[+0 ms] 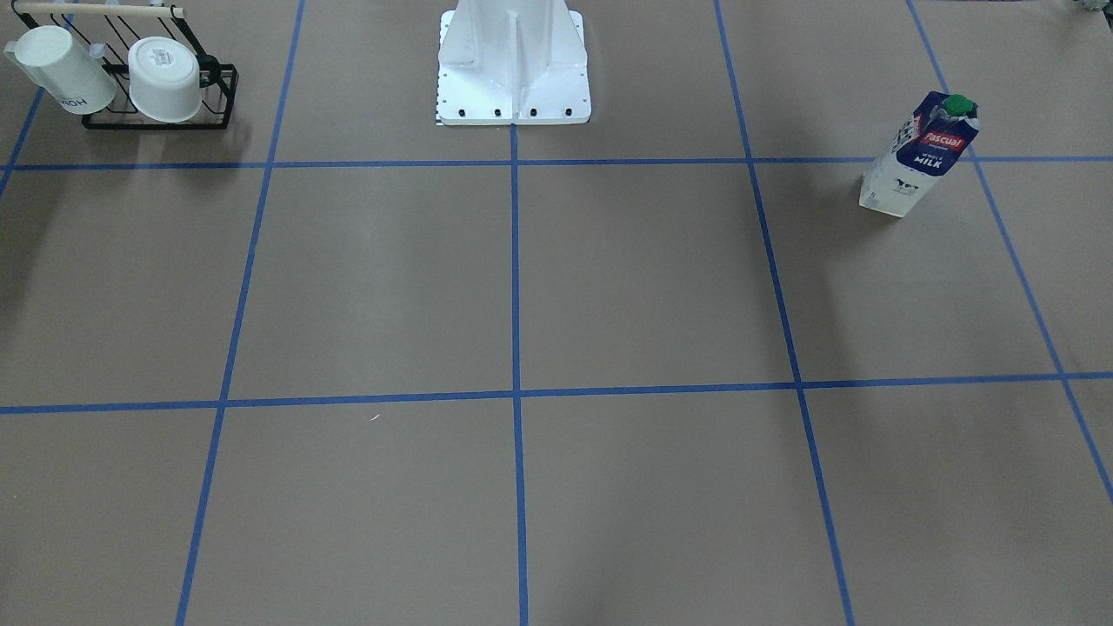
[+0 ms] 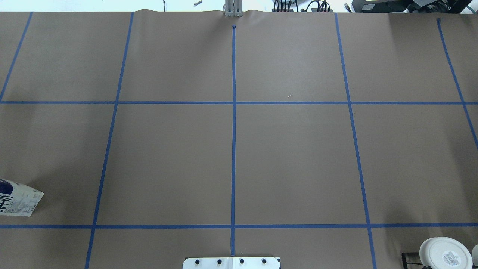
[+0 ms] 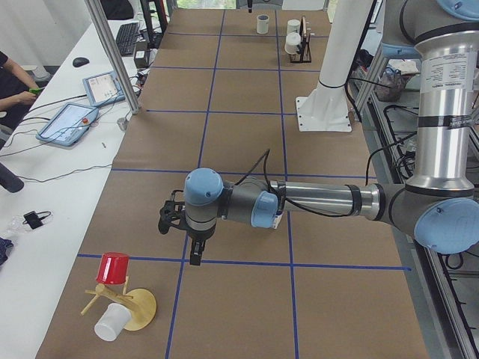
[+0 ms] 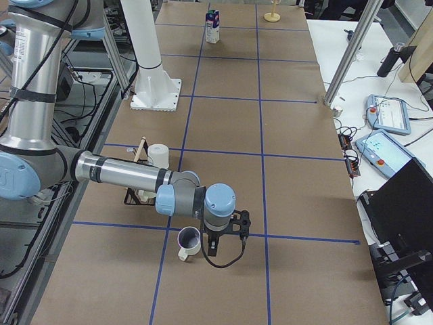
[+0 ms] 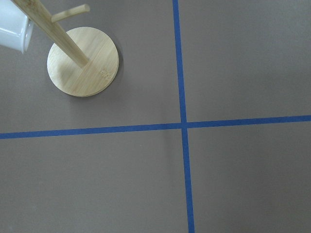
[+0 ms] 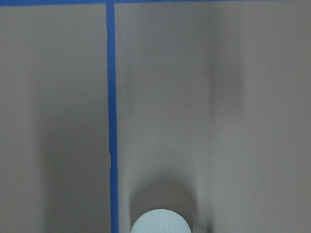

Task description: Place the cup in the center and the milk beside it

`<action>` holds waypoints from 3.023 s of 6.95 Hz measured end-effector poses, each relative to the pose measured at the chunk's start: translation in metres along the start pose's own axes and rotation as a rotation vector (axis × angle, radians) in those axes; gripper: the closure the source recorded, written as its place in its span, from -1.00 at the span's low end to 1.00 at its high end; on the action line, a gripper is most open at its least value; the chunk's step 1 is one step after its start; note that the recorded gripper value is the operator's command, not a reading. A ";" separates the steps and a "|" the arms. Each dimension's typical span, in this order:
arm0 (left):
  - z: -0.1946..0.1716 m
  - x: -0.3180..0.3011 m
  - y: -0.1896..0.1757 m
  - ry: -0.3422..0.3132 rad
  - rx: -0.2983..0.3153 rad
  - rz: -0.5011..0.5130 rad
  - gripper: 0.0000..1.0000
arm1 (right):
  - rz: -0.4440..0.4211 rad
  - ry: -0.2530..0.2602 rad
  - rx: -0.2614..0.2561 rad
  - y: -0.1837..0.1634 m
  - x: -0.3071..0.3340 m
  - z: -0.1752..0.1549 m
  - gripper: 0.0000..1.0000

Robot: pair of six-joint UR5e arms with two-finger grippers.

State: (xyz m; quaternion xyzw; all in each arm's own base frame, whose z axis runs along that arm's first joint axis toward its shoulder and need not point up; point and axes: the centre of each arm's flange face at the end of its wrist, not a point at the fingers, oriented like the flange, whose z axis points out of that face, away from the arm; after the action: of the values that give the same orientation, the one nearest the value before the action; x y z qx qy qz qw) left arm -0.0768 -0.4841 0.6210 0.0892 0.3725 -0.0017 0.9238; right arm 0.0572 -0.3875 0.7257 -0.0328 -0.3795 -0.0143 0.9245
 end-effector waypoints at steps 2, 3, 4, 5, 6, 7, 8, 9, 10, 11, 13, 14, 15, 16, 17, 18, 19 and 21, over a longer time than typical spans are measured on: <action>-0.001 0.001 0.000 0.001 0.002 0.002 -0.97 | -0.083 -0.008 -0.043 0.027 0.018 0.020 -1.00; -0.001 0.001 0.000 0.002 0.003 0.003 -0.97 | -0.112 -0.014 -0.062 0.038 0.026 0.029 -1.00; -0.001 0.002 -0.001 0.009 0.004 0.004 -0.97 | -0.126 -0.020 -0.077 0.045 0.032 0.036 -1.00; -0.002 0.004 -0.002 0.018 0.005 0.006 -0.97 | -0.131 -0.025 -0.090 0.049 0.038 0.043 -1.00; -0.002 0.005 -0.003 0.024 0.006 0.007 -0.97 | -0.127 -0.031 -0.101 0.051 0.043 0.049 -0.96; -0.003 0.006 -0.003 0.028 0.007 0.008 -0.97 | -0.123 -0.039 -0.106 0.052 0.045 0.052 -0.17; -0.003 0.006 -0.004 0.030 0.008 0.009 -0.97 | -0.116 -0.052 -0.110 0.052 0.046 0.055 0.88; -0.003 0.007 -0.004 0.031 0.009 0.010 -0.97 | -0.109 -0.077 -0.110 0.053 0.046 0.058 1.00; -0.004 0.007 -0.005 0.032 0.010 0.011 -0.97 | -0.104 -0.110 -0.106 0.053 0.045 0.060 1.00; -0.004 0.008 -0.006 0.032 0.011 0.013 -0.97 | -0.106 -0.145 -0.095 0.050 0.040 0.058 1.00; -0.006 0.010 -0.006 0.033 0.014 0.016 -0.96 | -0.136 -0.179 -0.056 0.032 0.022 0.042 1.00; -0.007 0.010 -0.006 0.033 0.015 0.016 -0.96 | -0.161 -0.181 -0.027 0.011 0.006 0.026 1.00; -0.007 0.010 -0.006 0.033 0.014 0.016 -0.96 | -0.184 -0.179 0.003 -0.027 -0.017 0.001 1.00; -0.007 0.010 -0.006 0.033 0.014 0.015 -0.96 | -0.200 -0.173 0.027 -0.081 -0.052 -0.036 1.00; -0.006 0.010 -0.006 0.035 0.013 0.014 -0.96 | -0.209 -0.166 0.037 -0.143 -0.103 -0.083 1.00; -0.007 0.011 -0.007 0.041 0.013 0.014 -0.96 | -0.202 -0.163 0.033 -0.195 -0.172 -0.128 1.00; -0.007 0.012 -0.007 0.049 0.012 0.014 -0.96 | -0.174 -0.165 0.024 -0.227 -0.253 -0.155 1.00; -0.005 0.011 -0.007 0.053 0.008 0.011 -0.97 | -0.067 -0.191 0.014 -0.245 -0.442 -0.156 1.00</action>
State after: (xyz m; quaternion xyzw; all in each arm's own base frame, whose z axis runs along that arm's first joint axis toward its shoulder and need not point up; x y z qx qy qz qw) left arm -0.0731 -0.4893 0.6086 0.0951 0.3965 0.0043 0.9131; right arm -0.1601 -0.6426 0.3166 -0.0150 -0.4669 -0.0393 0.8833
